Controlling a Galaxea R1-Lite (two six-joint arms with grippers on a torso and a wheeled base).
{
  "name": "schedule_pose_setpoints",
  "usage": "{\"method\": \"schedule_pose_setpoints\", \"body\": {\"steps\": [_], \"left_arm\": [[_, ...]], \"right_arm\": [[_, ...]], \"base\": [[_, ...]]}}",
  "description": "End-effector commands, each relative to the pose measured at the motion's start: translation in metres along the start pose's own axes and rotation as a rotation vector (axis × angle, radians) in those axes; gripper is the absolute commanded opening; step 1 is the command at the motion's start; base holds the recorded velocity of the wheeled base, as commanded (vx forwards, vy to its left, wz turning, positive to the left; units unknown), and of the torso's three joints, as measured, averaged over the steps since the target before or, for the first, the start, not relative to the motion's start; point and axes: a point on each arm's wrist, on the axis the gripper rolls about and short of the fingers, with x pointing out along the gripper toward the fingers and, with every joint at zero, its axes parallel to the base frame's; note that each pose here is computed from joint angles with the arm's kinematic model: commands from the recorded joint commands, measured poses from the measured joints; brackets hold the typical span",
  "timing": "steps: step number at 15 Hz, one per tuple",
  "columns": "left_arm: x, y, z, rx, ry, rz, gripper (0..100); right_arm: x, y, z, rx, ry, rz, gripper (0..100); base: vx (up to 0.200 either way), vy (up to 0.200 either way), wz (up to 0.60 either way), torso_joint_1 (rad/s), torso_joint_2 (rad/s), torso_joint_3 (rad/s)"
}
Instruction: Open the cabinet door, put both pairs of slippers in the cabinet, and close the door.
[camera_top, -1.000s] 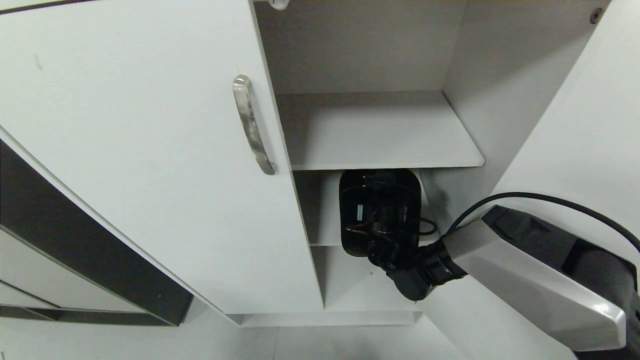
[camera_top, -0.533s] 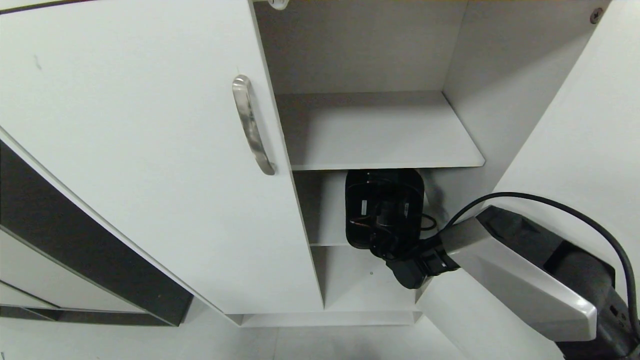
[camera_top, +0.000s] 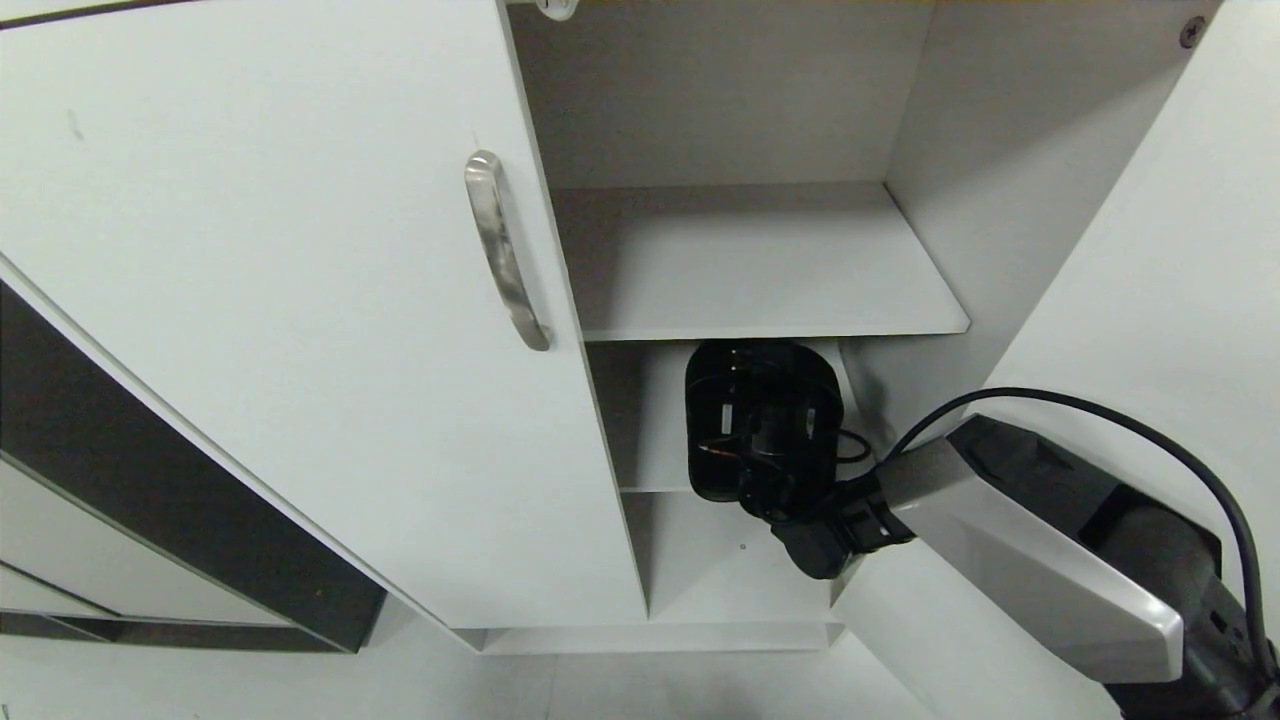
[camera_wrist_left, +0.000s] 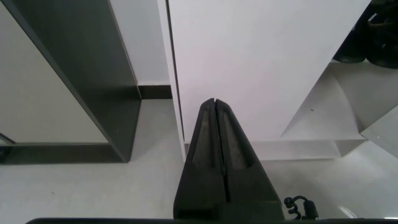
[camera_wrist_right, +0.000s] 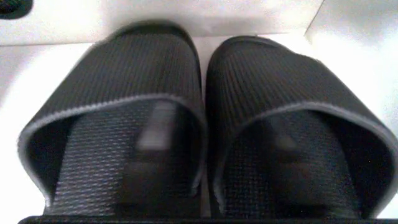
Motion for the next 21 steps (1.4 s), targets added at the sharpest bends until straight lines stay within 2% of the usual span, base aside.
{"method": "schedule_pose_setpoints", "body": {"steps": [1, 5, 8, 12, 18, 21], "left_arm": [[0.0, 0.0, 0.0, 0.0, 0.001, -0.001, 0], [0.0, 0.0, 0.0, -0.002, 0.001, 0.001, 0], [0.0, 0.0, 0.0, -0.002, 0.001, -0.001, 0], [0.0, 0.0, 0.0, -0.002, 0.001, -0.002, 0], [0.0, 0.0, 0.0, -0.002, 0.001, -0.001, 0], [0.0, 0.0, 0.0, -0.002, 0.001, -0.001, 0]], "right_arm": [[-0.004, -0.002, -0.001, -0.018, 0.012, 0.004, 100], [-0.031, -0.01, 0.019, -0.026, 0.019, 0.022, 100], [-0.073, -0.02, 0.031, -0.012, 0.003, 0.076, 100], [-0.131, -0.045, 0.022, -0.067, 0.054, 0.151, 100], [-0.141, -0.046, 0.022, -0.061, 0.046, 0.171, 100], [-0.141, -0.046, 0.022, -0.061, 0.046, 0.171, 100]], "base": [[0.0, 0.0, 0.0, 0.0, 0.0, 0.0], [0.0, 0.0, 0.0, 0.0, 0.0, 0.0], [0.0, 0.0, 0.0, 0.0, 0.0, 0.0], [0.0, 0.0, 0.0, 0.0, 0.0, 0.0], [0.0, 0.0, 0.0, 0.0, 0.0, 0.0], [-0.2, 0.0, 0.0, 0.005, 0.0, 0.004]]}}
